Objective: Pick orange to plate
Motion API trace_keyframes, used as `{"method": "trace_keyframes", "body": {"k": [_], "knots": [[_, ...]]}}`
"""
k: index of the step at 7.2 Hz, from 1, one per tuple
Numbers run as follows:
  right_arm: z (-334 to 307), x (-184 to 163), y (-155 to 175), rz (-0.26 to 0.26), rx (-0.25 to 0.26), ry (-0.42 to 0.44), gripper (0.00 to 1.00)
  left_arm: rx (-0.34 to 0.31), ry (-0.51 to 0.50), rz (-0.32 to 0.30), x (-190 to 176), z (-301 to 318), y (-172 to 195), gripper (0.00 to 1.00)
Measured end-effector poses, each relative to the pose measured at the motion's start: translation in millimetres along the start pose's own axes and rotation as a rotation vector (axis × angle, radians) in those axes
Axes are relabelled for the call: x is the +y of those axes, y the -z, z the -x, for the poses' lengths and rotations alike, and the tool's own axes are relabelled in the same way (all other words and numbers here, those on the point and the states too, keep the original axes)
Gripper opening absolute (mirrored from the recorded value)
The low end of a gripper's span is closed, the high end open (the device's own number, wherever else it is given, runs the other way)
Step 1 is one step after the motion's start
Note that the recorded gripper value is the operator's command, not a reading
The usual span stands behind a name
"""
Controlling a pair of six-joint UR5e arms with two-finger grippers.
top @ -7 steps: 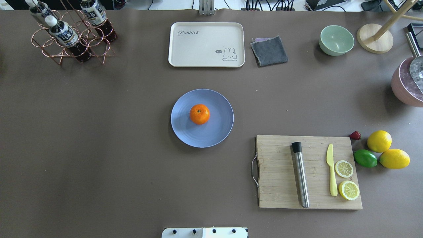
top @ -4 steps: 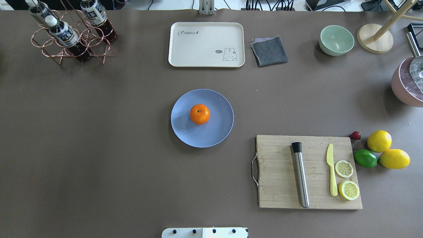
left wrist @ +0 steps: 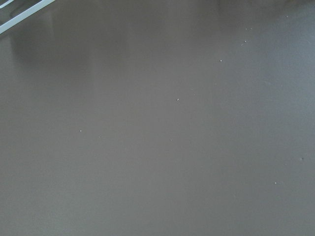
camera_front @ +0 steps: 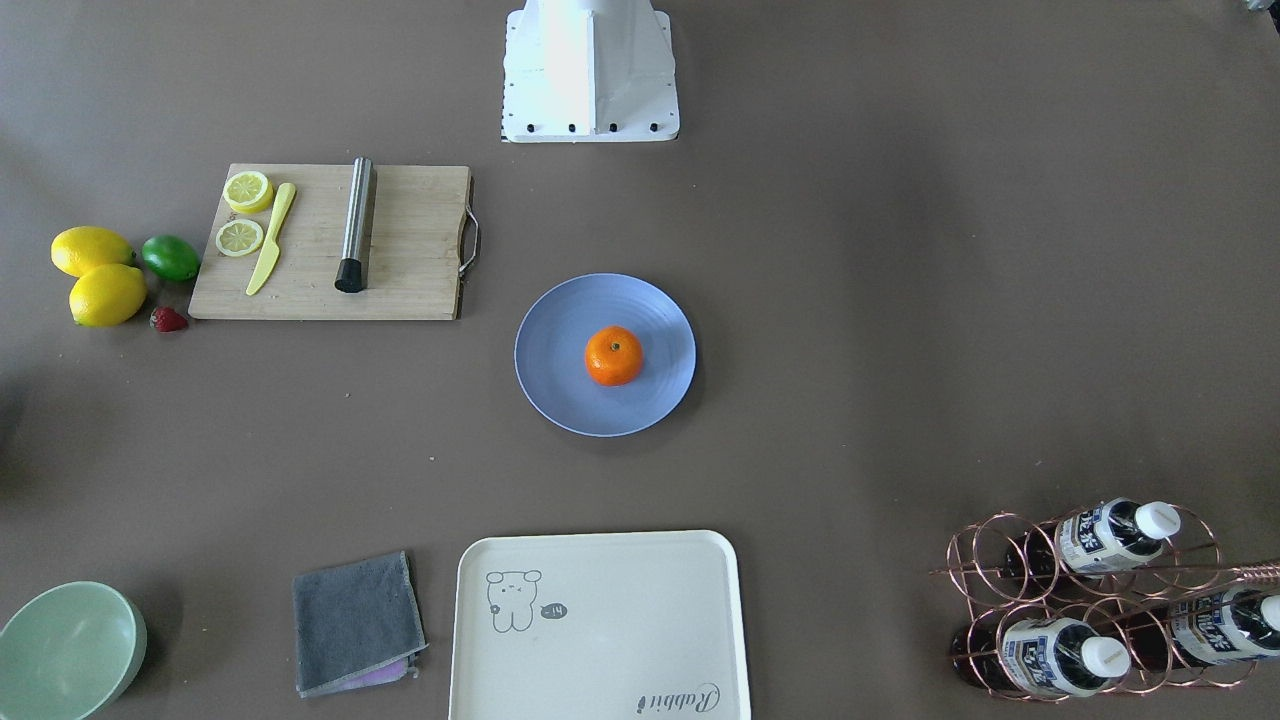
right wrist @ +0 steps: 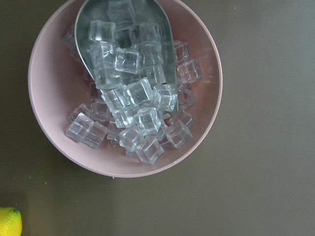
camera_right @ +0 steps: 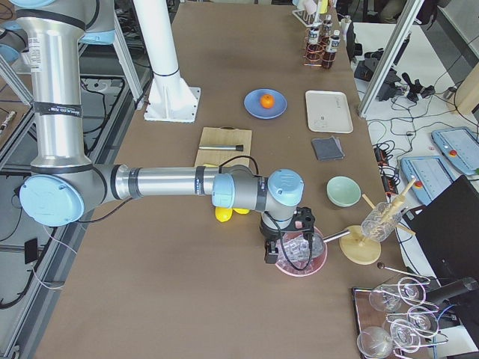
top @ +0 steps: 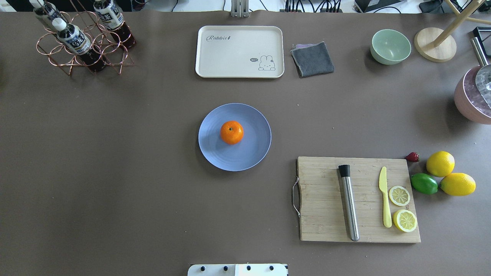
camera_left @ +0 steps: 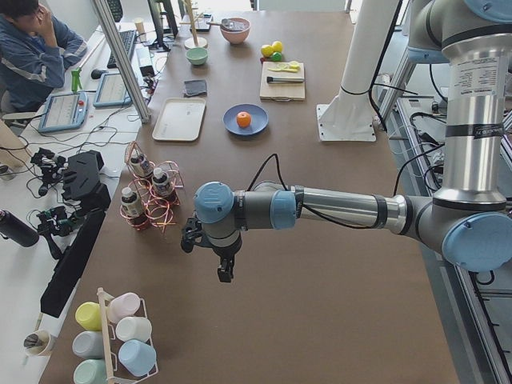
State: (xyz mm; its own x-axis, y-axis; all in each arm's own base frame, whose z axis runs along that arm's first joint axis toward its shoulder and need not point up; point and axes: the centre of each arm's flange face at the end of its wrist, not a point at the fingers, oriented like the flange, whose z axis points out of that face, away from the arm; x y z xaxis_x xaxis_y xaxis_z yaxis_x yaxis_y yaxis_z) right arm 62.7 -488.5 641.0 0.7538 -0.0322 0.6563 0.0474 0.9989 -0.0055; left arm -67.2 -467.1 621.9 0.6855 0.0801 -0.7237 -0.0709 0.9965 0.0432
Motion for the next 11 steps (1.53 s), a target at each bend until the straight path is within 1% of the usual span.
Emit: {"method": "trace_keyframes", "body": {"k": [6, 11], "knots": [[1.7, -1.1, 1.7, -0.004, -0.002, 0.005, 1.00, -0.001, -0.007, -0.009, 0.7, -1.2, 1.1, 0.98], [6.0, -3.1, 6.4, -0.016, -0.005, 0.016, 1.00, 0.001, -0.003, -0.004, 5.1, 1.6, -2.2, 0.98]]}}
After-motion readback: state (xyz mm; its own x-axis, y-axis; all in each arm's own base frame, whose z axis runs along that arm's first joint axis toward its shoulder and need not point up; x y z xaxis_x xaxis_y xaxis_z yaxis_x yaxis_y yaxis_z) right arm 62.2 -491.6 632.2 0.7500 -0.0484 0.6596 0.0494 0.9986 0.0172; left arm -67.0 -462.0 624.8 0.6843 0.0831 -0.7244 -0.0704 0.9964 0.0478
